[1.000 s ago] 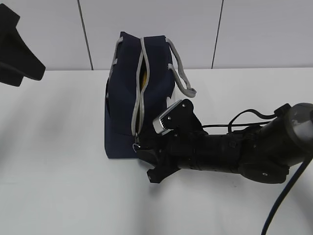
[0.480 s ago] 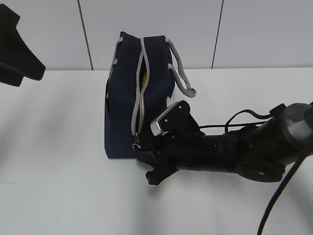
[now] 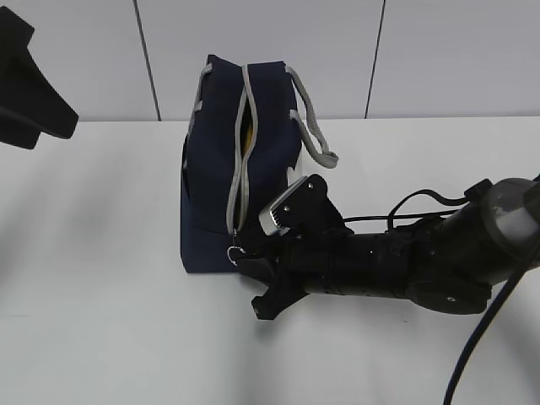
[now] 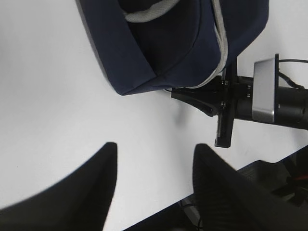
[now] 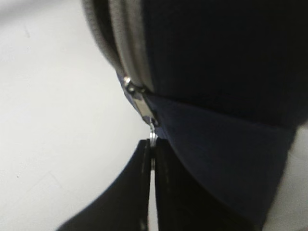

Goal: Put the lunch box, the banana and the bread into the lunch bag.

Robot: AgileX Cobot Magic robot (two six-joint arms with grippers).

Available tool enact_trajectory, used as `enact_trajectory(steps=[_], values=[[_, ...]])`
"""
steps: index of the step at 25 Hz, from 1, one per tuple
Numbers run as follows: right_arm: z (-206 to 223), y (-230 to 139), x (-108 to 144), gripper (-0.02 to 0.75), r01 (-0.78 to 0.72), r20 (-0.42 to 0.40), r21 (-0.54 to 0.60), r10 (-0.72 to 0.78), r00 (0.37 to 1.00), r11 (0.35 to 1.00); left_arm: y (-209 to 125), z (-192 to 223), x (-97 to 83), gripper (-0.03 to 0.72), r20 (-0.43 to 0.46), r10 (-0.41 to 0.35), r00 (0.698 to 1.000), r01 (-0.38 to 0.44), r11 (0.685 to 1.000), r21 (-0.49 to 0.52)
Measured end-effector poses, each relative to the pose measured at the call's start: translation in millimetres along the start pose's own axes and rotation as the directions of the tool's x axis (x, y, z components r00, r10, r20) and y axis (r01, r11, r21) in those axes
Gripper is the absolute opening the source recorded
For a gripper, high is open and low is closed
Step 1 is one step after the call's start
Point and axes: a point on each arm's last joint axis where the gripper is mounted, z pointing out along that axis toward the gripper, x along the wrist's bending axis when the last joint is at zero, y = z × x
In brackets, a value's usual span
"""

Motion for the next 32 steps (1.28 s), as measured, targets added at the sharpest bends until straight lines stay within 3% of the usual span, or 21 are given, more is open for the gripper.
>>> enact_trajectory(steps=[17,32], values=[[-13.2,7.5,7.8,-0.016,0.075,-0.039,0.001,-0.075,0.996,0.997,0.0,0.0,0.0,0.365,0.000,0.000,1.000,0.000,1.000,0.000],[-32.4,34.3,12.2,-0.016,0.108,-0.037,-0.071,-0.111,0.993,0.992,0.2,0.0,-1.0,0.361,0.011,-0.006,1.000,0.006,1.000,-0.002]])
